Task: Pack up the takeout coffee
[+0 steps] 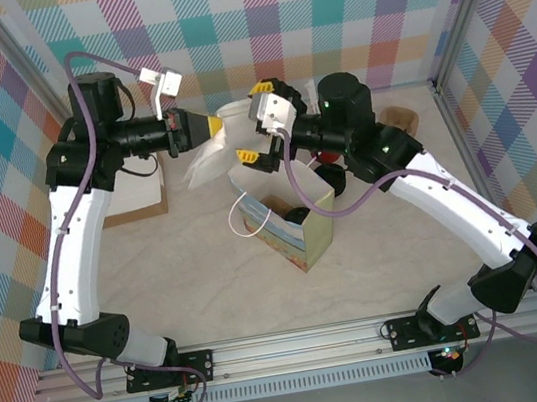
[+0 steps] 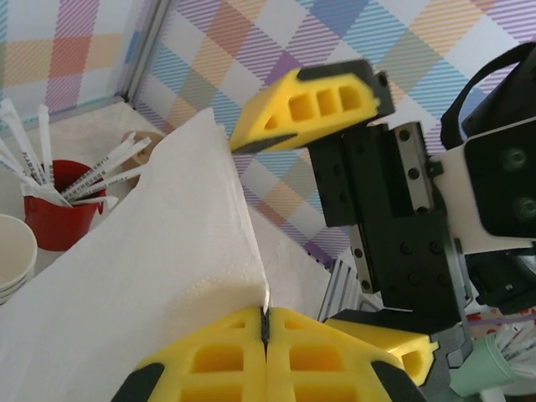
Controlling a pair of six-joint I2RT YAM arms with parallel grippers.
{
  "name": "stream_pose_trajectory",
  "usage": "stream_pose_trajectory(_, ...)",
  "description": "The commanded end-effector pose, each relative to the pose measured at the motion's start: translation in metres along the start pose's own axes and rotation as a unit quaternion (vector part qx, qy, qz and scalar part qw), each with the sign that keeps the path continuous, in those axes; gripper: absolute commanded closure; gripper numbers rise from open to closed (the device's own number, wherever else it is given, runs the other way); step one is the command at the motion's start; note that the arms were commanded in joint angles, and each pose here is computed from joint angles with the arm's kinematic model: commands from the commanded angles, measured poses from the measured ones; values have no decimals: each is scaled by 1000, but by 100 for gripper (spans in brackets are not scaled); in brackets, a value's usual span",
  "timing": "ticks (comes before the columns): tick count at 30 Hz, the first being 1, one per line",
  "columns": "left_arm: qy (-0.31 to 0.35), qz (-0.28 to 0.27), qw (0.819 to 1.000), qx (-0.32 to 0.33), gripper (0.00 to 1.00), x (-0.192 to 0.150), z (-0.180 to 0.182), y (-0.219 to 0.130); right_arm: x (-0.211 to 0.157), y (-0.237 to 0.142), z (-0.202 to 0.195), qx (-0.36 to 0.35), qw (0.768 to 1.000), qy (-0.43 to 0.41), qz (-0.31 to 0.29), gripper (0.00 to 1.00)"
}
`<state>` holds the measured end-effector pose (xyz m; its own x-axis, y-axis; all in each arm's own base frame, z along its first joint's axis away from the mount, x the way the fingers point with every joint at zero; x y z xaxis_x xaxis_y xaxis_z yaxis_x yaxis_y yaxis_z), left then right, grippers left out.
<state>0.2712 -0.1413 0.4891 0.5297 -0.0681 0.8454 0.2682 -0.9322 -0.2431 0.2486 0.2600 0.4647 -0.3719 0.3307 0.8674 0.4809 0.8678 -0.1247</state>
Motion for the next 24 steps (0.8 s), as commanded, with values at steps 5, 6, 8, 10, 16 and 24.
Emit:
stream_pose_trajectory(5,36,11,998,-53,100,0,-18,1,8,12,0,33,998,-48,12,0)
stream_pose_trajectory(6,38,10,998,-55,100,0,-20,1,5,15,0,38,998,-46,19,0)
stream_pose_trajectory(8,41,10,997,-57,100,0,-21,0,0,20,0,44,997,-45,34,0)
stream_pose_trajectory(10,44,10,997,-58,100,0,-22,0,-5,26,0,47,997,-42,49,2)
stream_pose_trajectory(16,51,8,997,-54,100,0,-25,-3,-12,35,-2,53,994,-35,91,32)
stream_pose_trajectory(24,52,-7,998,-20,95,4,-24,-6,-4,32,-14,20,994,-24,102,100)
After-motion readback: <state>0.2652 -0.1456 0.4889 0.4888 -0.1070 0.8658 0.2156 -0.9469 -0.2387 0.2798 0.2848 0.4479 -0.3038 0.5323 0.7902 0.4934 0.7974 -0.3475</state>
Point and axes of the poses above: each hand's point on the last joint's axis, 136 mm out from that joint toward the fingers, its own y axis out along the fingers, its own z axis along the line the jaws close on, x = y × z, the point moved 9 cm from there along -y, back along the fingers, and after that the axes turned 2 degrees about y, right-handed, at the moved point
